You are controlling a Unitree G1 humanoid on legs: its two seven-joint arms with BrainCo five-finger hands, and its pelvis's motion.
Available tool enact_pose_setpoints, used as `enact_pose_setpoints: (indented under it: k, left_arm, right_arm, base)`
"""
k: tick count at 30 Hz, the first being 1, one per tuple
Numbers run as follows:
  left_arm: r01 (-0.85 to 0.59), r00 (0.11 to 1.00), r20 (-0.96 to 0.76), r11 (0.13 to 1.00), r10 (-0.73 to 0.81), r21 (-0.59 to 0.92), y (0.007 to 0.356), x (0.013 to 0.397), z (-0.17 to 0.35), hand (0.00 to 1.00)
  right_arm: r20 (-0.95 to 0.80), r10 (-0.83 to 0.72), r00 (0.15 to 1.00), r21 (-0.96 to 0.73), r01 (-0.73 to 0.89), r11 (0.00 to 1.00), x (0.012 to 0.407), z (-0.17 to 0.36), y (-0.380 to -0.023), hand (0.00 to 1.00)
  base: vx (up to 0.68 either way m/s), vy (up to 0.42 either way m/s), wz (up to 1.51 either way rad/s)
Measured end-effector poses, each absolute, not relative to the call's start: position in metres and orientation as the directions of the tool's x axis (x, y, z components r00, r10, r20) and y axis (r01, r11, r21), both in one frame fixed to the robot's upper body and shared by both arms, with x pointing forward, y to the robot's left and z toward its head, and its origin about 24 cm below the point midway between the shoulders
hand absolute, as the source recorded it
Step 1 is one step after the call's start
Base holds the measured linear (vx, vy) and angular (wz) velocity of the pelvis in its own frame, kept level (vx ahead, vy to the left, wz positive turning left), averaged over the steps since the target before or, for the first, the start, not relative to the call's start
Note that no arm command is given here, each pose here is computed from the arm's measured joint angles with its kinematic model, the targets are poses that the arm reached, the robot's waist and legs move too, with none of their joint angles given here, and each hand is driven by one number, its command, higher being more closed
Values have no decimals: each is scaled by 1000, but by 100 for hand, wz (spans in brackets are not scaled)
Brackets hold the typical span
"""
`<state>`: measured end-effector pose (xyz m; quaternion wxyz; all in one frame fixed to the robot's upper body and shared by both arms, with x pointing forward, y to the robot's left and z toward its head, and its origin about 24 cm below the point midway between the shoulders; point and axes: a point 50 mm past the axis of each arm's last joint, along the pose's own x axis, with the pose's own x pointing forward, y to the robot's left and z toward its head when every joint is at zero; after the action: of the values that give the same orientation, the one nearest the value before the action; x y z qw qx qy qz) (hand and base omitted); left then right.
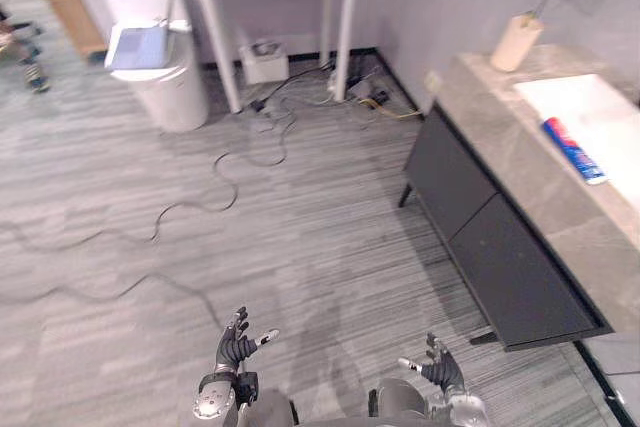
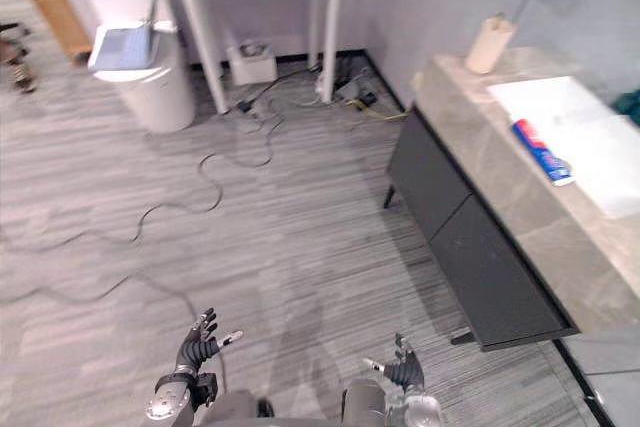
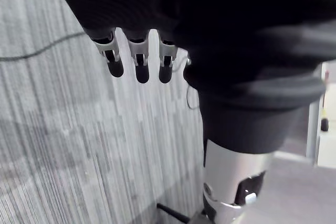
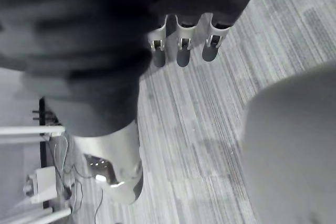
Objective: Organize washtable
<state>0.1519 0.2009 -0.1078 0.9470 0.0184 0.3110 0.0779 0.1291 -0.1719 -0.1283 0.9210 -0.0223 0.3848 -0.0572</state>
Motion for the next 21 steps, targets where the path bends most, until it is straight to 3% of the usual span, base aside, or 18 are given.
enact_pose_setpoints:
  k: [8, 13, 21]
  left_arm:
    - [-160, 775, -614, 986, 152, 41, 188, 143, -114, 0]
    - [-169, 790, -591, 985, 160, 40, 188, 142, -109, 0]
    - [-183, 769, -621, 983, 152, 15, 179, 130, -115, 0]
  right_arm:
    - [-683, -144, 716, -121, 83, 989, 133, -124, -187, 0]
    - [-646, -151, 748, -107, 107, 988, 141, -116, -185, 0]
    - [-647, -207, 734, -143, 150, 978, 138, -116, -200, 0]
  base:
    - [451, -105, -21]
    - [255, -10, -95]
    - [328, 245, -137]
